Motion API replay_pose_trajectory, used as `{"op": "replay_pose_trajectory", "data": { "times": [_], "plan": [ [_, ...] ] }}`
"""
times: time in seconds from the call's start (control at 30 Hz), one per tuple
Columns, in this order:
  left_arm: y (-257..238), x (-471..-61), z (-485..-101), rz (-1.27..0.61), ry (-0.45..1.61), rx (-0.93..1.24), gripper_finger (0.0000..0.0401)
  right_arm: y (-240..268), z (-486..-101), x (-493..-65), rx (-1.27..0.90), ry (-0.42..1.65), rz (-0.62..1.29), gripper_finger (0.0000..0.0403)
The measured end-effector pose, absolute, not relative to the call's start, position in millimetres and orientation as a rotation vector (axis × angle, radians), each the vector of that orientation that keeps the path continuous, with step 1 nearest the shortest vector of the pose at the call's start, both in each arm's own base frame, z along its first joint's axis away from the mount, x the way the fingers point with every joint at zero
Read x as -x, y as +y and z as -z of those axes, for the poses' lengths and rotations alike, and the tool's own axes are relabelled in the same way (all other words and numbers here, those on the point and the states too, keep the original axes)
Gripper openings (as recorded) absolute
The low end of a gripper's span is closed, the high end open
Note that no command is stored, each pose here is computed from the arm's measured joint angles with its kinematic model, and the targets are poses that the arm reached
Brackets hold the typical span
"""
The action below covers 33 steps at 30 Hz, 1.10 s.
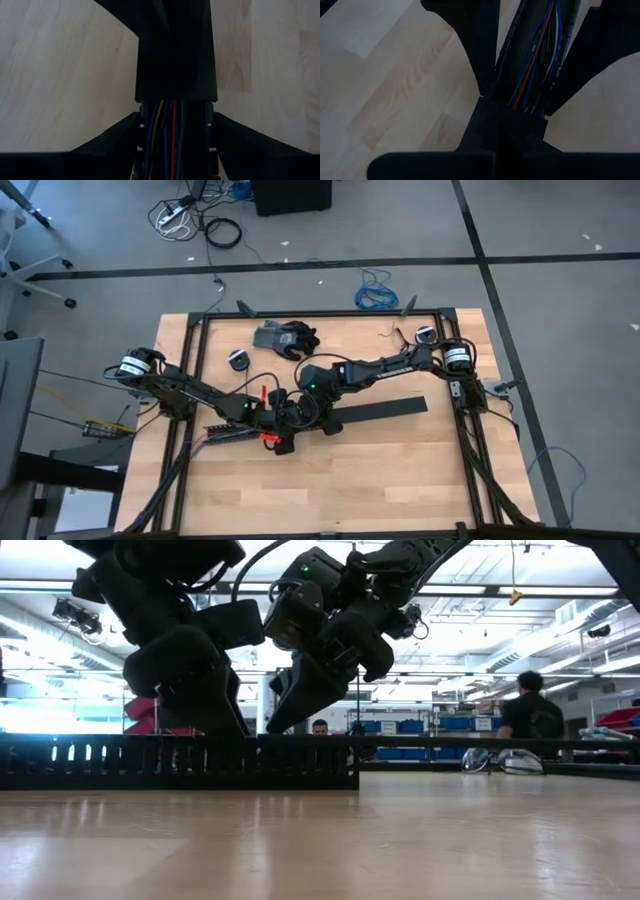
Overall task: Ziptie cables
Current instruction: Close the black cable duct with the cover
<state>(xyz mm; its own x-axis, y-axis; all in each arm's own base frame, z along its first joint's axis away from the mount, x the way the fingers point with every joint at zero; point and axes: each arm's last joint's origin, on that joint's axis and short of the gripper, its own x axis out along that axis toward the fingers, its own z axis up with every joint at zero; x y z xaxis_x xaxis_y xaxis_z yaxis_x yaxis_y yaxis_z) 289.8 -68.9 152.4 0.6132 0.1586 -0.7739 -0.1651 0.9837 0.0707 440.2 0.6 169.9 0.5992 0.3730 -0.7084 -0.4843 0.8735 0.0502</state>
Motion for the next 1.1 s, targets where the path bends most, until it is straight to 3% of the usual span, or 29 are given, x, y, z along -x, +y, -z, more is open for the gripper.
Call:
{"op": "replay_pose_trajectory", "data": {
  "times": [0.23,0.63,1.1],
  "plan": [
    [-69.5,-288.7,-152.0,-0.187,0.896,0.004,0.0229,0.5,-146.2,-447.4,0.096,0.797,-0.554,0.0000],
    [-69.1,-288.7,-151.8,-0.189,0.898,0.008,0.0229,-5.9,-145.3,-450.0,0.074,0.767,-0.550,0.0000],
    [-67.7,-289.3,-152.5,-0.215,0.896,0.016,0.0229,-7.4,-177.1,-445.9,0.135,0.700,-0.486,0.0000]
  ]
}}
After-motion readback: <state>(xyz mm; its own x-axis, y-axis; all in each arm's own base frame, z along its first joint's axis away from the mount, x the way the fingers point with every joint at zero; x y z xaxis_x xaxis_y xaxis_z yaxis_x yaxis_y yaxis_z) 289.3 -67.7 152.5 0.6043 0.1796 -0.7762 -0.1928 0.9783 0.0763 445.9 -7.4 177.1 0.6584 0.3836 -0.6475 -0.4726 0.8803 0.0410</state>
